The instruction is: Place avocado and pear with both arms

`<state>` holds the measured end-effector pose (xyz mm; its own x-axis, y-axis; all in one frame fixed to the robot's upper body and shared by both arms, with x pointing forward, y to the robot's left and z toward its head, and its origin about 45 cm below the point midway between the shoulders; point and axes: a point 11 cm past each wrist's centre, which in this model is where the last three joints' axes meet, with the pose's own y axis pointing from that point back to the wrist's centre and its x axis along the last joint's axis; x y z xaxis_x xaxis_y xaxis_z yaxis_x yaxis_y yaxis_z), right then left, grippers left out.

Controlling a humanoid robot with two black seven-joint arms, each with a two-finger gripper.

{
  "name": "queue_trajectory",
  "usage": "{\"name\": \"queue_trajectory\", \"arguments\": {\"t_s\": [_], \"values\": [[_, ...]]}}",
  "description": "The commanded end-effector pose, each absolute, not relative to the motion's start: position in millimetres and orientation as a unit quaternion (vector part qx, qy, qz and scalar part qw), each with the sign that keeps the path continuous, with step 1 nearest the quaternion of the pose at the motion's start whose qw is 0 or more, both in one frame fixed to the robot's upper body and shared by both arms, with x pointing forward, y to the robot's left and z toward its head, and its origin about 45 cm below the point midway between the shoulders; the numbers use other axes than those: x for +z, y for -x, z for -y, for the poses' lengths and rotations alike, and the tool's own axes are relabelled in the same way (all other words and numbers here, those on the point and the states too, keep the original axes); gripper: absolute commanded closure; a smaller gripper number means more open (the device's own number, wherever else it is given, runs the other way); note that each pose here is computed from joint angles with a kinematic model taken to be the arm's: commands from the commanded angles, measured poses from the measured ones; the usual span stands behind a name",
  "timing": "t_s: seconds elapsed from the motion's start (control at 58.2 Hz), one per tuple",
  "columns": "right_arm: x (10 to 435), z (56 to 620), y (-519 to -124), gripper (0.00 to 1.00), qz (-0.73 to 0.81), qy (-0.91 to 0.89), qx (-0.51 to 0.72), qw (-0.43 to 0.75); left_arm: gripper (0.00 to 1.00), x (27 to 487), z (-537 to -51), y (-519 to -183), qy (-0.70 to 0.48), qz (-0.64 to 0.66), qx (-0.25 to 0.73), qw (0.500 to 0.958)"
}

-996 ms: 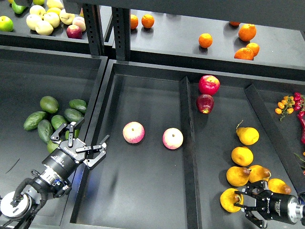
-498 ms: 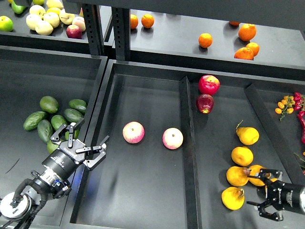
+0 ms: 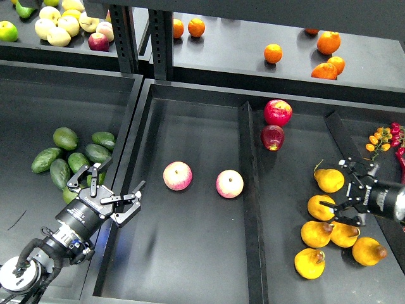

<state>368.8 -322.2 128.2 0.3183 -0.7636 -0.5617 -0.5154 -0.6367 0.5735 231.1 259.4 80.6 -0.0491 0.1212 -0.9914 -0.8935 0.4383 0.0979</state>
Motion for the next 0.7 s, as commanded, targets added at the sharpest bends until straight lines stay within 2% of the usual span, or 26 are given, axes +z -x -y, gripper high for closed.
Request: {"name": "queue_trajectory", "arguments": {"t_s": [0.0,0.378,0.687], "values": [[112,285,-368,0.01,0.383,-0.796,-0.459,0.094,0.01,82,-259,-231,0.327,-0.591,0.417,0.608],[50,186,-312,0.01,0.349,-0.699,-0.61,-0.135,0.01,82,-259,-230,0.328,-0.591,0.417,0.608],[14,207,-264,0.01,0.382,-0.641,-0.648,-0.154,0.01,78,-262,-228,0.334,-0.595,0.42,0.598]]}}
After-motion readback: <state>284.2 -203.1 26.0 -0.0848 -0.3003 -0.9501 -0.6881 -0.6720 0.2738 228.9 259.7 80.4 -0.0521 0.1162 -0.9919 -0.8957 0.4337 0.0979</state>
